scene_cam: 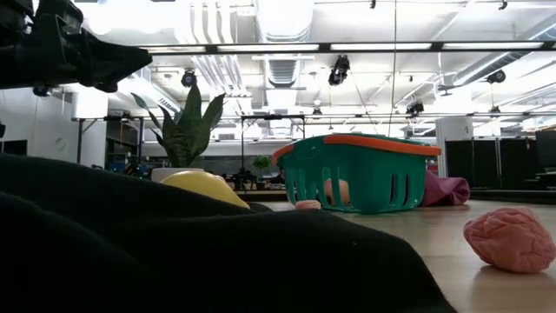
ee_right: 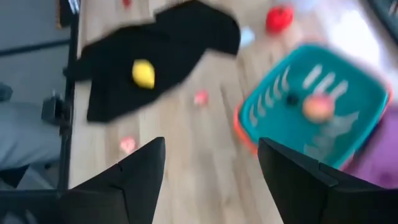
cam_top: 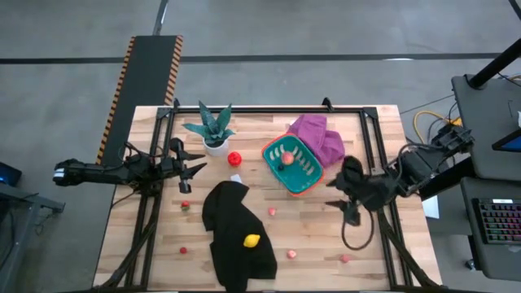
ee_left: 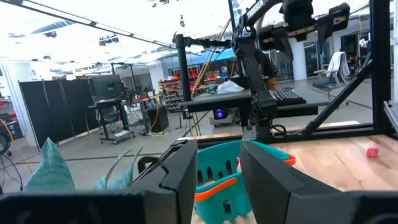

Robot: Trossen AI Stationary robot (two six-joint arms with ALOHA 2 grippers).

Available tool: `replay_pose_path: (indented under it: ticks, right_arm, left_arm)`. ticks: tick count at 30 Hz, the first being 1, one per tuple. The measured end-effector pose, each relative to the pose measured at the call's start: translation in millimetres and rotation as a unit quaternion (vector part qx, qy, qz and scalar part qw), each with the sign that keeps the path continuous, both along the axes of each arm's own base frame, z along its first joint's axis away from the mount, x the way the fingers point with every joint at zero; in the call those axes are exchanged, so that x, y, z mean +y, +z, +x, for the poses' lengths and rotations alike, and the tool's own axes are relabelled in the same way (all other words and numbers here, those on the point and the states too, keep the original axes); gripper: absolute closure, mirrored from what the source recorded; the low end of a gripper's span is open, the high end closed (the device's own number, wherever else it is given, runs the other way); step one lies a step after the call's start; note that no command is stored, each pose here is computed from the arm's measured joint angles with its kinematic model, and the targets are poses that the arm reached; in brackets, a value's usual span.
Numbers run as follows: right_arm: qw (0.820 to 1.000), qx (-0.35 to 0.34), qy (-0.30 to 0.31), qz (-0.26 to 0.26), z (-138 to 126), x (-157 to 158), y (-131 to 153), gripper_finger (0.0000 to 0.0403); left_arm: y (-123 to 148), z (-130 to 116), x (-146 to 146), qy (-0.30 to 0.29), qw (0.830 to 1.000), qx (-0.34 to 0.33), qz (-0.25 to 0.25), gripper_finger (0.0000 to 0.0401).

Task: Pick and placing Produce into tupperware
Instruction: Put the bottom right apricot into the green basket

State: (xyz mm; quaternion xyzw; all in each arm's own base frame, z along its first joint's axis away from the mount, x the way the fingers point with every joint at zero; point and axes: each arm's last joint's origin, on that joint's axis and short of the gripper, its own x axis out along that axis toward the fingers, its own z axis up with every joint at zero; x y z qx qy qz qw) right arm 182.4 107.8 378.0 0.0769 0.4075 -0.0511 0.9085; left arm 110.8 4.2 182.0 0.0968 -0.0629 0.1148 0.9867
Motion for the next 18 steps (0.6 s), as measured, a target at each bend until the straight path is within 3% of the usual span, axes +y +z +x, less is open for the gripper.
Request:
replay_pose_path:
  ticks: [7, 18]
  right_arm:
    - [0.996, 0.079, -0.033, 0.025, -27.4, 12.5, -9.5, 0.0154]
    - [0.995, 0.095, -0.002, 0.038, -52.4, 38.2, -19.0, 0.0154]
  left_arm:
    - [3.0, -0.6, 0.0, 0.000, 1.000, -0.016, 0.000, 0.0293]
    - [4.5, -0.7, 0.1, 0.001, 1.000, -0.024, -0.002, 0.0293]
